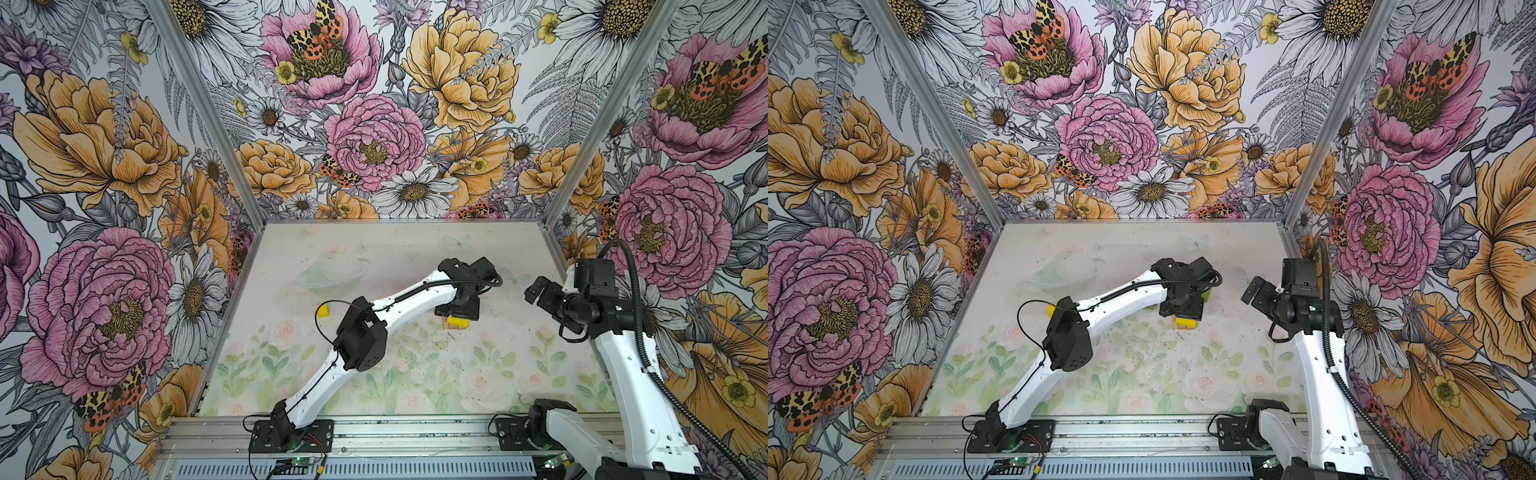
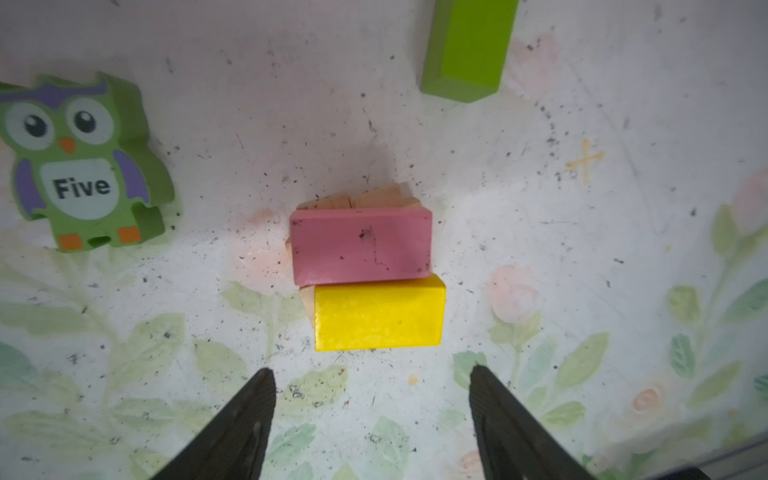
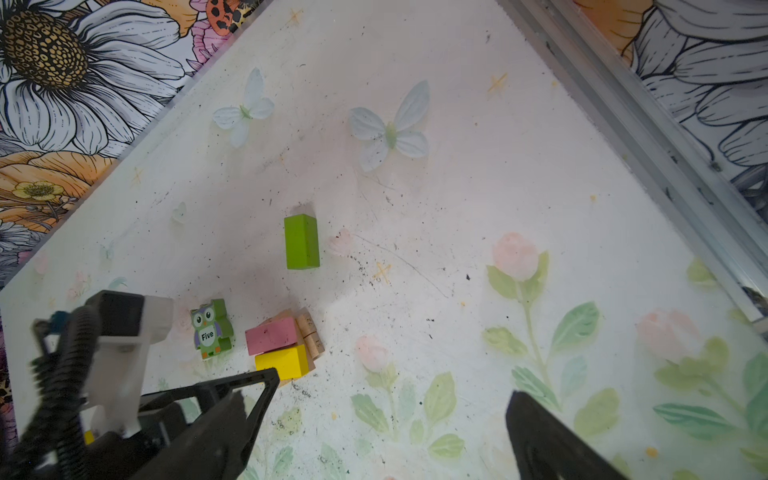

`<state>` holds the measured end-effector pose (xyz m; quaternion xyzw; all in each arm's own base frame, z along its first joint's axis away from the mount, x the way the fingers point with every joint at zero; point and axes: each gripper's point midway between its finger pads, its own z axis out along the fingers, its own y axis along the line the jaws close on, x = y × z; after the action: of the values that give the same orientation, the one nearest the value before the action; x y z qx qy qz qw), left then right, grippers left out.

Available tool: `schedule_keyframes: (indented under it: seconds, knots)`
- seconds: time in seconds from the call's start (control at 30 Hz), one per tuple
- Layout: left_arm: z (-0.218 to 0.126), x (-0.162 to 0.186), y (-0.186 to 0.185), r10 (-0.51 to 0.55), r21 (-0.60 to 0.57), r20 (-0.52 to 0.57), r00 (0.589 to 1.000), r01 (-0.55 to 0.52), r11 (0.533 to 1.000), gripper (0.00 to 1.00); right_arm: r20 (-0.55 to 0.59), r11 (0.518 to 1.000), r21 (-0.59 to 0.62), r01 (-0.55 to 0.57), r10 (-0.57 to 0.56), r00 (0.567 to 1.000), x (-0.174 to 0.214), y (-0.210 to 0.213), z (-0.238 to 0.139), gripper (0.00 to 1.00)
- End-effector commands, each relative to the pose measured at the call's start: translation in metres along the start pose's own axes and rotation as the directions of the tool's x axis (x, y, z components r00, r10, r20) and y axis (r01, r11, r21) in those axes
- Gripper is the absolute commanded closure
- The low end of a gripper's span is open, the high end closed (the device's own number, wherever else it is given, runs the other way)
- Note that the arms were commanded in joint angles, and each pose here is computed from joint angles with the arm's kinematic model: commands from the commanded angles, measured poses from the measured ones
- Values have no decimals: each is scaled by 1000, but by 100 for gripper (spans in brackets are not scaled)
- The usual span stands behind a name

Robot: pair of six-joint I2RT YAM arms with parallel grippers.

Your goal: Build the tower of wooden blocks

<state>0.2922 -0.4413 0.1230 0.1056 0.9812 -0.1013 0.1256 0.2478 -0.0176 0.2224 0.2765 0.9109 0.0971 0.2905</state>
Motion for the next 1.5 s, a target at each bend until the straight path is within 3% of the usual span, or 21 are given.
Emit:
schedule_keyframes:
  seconds: [0.0,0.13,0.2,0.4,0.7,0.9,1.2,1.47]
  knots:
    - [-73,-32,9,-1,64,138,990,-8,998,24,22,1000,24,-14,13,1000,-7,-3,0,1]
    - [-110,-53,46,-33,55,207,978,22,998,22,-2,999,45,9,-9,1000,-3,9,8,4]
    - [-124,-64,82,-57,1,249,967,59,998,21,-20,998,56,32,-31,999,2,22,14,5]
    - [-141,-76,169,-72,-126,314,947,117,985,15,-102,993,65,97,-90,991,27,64,39,7]
    - [-178,-68,231,-206,33,426,881,212,977,9,-229,976,80,202,-179,957,65,115,83,9]
    - [-172,-60,246,-226,46,403,887,227,973,9,-305,964,53,261,-233,923,91,143,115,7]
    - [-174,-63,252,-218,48,405,888,218,975,9,-374,945,75,318,-269,888,107,142,145,7]
    - [-169,-67,251,-227,68,392,891,218,974,9,-407,925,79,372,-311,859,111,140,160,18]
